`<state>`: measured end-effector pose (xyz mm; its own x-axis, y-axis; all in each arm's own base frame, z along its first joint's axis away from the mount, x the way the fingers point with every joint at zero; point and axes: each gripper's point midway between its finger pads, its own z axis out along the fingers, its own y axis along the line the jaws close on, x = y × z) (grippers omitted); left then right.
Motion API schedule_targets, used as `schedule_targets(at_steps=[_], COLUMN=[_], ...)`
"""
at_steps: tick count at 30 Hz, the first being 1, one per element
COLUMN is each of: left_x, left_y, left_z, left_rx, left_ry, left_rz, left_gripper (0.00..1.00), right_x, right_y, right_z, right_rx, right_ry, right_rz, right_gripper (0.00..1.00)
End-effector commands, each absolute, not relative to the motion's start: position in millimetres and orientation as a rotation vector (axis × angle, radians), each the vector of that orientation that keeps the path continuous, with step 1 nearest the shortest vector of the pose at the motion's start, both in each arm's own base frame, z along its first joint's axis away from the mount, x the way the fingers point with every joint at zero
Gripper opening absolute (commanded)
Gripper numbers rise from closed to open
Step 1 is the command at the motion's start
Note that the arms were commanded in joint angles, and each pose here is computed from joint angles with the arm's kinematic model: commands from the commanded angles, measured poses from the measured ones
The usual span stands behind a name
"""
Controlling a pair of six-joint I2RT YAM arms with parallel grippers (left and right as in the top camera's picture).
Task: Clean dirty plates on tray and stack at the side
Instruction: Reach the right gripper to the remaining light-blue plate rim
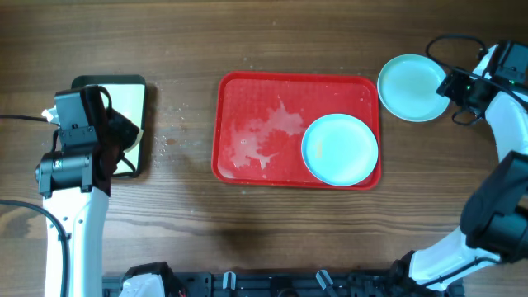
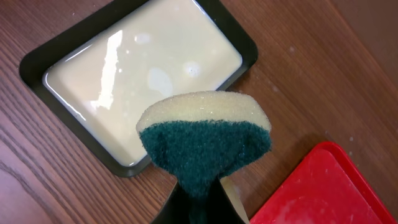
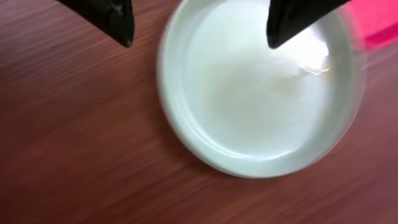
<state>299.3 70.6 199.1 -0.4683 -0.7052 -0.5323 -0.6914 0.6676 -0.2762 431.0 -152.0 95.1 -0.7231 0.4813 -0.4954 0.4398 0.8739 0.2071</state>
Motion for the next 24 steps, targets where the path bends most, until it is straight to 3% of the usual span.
schedule_targets(at_steps=[1,6,8,13,17,21,24], left_x=[299.9,299.5,299.3,298.7,297.4,297.4,297.5], left_y=[70.2,70.2,70.1,70.0,69.8,69.8,69.8], left_z=[197.5,197.2,197.1,196.6,195.7,195.7,195.8], left_rx=[-1.055,-1.055,-1.056,-1.057,-1.059,-1.059,-1.059], left_ry=[2.269,2.270,2.271,2.274,2.280,2.280,2.280], left_rz=[-0.034,-0.033,-0.033,-0.032,-0.030,-0.030,-0.030], left_gripper=[0.04,0.04,0.04,0.04,0.04,0.04,0.04], right_x=[429.6,382.9,365.3,370.0,380.3,371.9,358.3], right_y=[-83.9,1.8,7.6,32.4,32.6,32.9,32.7], right_z=[160.0,141.4,117.2,98.5,52.8,9.1,1.3], right_rx=[0.520,0.143,0.121,-0.097,-0.251,-0.255,-0.256], right_ry=[2.408,2.688,2.838,2.872,2.934,3.049,3.116], right_rz=[0.437,0.452,0.215,0.100,0.080,0.095,0.105], right_gripper=[0.55,0.57,0.57,0.57,0.57,0.53,0.52])
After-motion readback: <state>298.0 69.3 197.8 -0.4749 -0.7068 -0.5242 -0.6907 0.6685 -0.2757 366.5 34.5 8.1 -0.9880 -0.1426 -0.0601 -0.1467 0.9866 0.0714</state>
